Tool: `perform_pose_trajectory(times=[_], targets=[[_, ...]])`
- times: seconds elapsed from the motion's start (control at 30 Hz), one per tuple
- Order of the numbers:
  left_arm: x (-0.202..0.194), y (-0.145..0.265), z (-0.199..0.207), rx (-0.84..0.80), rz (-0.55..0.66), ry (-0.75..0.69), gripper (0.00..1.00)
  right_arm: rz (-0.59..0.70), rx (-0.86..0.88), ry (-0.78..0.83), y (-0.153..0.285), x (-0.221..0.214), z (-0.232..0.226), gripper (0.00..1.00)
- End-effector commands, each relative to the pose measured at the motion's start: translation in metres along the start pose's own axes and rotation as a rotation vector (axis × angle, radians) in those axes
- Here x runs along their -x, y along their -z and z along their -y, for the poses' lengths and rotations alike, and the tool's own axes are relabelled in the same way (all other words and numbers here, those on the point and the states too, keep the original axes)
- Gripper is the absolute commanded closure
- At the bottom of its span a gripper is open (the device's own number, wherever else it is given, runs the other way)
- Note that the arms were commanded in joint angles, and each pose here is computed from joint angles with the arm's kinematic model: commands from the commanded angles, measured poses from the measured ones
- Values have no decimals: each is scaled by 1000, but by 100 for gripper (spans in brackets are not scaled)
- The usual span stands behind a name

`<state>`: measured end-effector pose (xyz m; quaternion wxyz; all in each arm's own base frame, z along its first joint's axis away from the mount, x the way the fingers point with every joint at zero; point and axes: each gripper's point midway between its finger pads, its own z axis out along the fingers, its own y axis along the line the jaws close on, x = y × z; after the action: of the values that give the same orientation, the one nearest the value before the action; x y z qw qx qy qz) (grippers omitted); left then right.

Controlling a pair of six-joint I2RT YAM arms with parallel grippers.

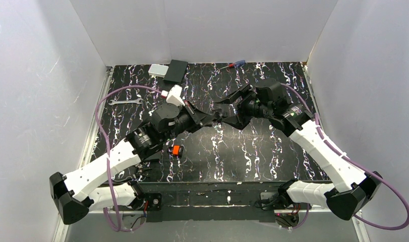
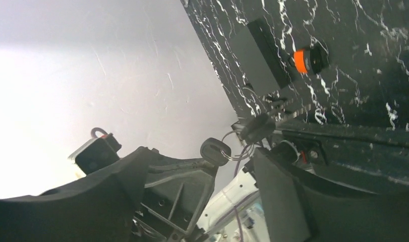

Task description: Unlock with the key

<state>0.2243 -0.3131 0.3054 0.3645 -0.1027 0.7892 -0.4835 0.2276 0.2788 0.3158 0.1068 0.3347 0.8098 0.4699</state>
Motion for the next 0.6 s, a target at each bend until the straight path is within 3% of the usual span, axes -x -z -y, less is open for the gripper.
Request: perform_pose_trajectory(times=[0.0, 0.1, 0.17, 0.3, 0.47, 0.57], targets=[[27, 31, 3, 64, 100, 136, 100, 25, 165, 211, 12, 0, -32, 12], [32, 47, -16, 192, 128, 199, 100, 34, 304, 426, 17, -5, -57, 12], [30, 58, -31, 300, 120, 241, 100, 40, 413, 658, 24, -11, -72, 12], [21, 75, -46, 443, 77, 324, 100, 62, 458, 1081, 27, -14, -52, 12], [-1, 87, -56, 536, -7, 498, 100, 127, 590, 1311, 36, -23, -30, 14], [-14, 88, -53, 565, -73, 660, 100, 207, 761, 1455, 54, -46, -27, 13]])
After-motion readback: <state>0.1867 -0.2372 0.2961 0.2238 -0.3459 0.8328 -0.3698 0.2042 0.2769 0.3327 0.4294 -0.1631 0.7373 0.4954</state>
